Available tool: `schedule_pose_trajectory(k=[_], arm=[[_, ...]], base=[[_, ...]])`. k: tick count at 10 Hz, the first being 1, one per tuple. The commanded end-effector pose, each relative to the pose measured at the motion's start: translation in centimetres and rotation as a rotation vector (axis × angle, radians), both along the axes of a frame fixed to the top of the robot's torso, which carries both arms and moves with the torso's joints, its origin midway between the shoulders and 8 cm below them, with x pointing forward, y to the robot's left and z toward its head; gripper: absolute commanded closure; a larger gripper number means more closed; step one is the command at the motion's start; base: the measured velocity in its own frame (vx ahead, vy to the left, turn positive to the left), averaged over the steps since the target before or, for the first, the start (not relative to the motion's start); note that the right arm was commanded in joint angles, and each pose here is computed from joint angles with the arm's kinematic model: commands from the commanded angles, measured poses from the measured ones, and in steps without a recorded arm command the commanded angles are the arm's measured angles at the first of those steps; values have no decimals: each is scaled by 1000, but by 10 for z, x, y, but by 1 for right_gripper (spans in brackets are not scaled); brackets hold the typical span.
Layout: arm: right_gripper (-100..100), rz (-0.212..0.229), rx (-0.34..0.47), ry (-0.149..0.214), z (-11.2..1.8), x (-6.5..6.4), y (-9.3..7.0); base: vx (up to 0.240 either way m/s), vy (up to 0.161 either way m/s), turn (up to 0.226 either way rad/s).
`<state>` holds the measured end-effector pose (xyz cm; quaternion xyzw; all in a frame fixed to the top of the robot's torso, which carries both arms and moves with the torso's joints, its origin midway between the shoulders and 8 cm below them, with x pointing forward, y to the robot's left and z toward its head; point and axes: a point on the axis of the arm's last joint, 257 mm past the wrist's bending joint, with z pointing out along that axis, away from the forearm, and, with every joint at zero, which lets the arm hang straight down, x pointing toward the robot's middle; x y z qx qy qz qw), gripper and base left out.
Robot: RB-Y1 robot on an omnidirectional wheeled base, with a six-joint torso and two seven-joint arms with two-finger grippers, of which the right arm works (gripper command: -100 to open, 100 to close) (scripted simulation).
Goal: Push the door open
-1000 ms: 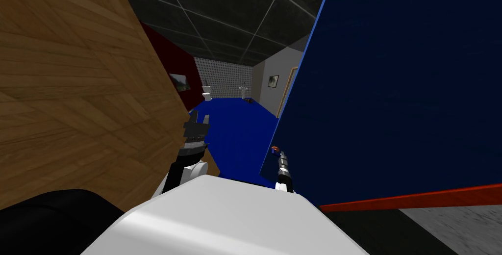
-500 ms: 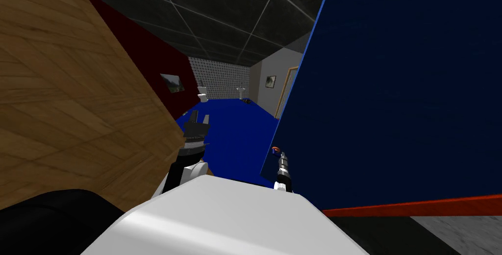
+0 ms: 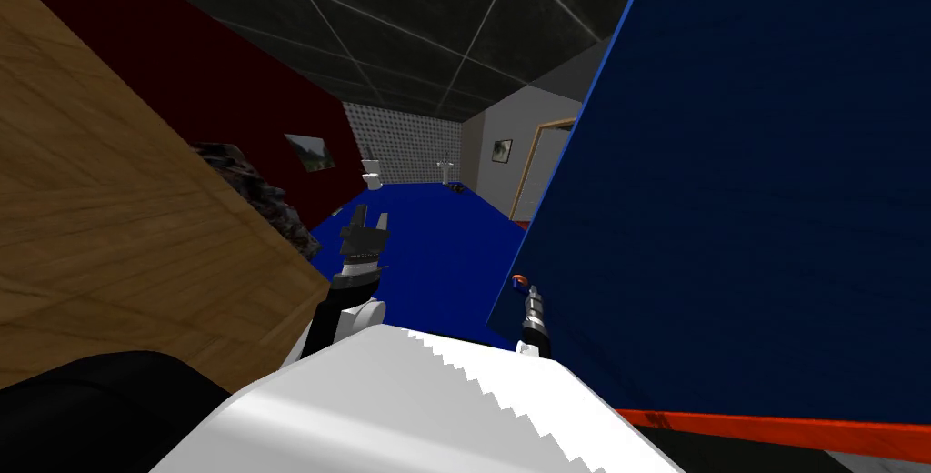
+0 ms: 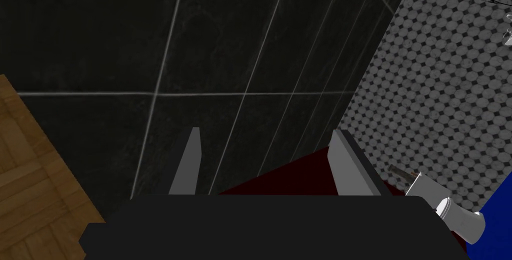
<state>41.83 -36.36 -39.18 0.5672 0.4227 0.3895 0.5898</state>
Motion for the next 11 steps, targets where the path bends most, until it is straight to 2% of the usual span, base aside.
schedule_pose_trajectory(k=[1,3,6,7,8,9,11], arm=[[100,-22,-11,-19,8,4,-13],[100,-53,7,-21,6,0,-16],[100,-85,49,-23,1,-4,-8],[100,-92,35,-17,1,-9,-19],[100,-119,6,-19,6,-14,-43],[100,-124,2,-20,7,-15,-47],[100,-153,-11,-23,11,-20,-65]], base=[[218,7,-40],[218,20,-51],[169,39,-68],[54,-13,-29],[119,4,-24],[197,16,-38],[222,30,-44]])
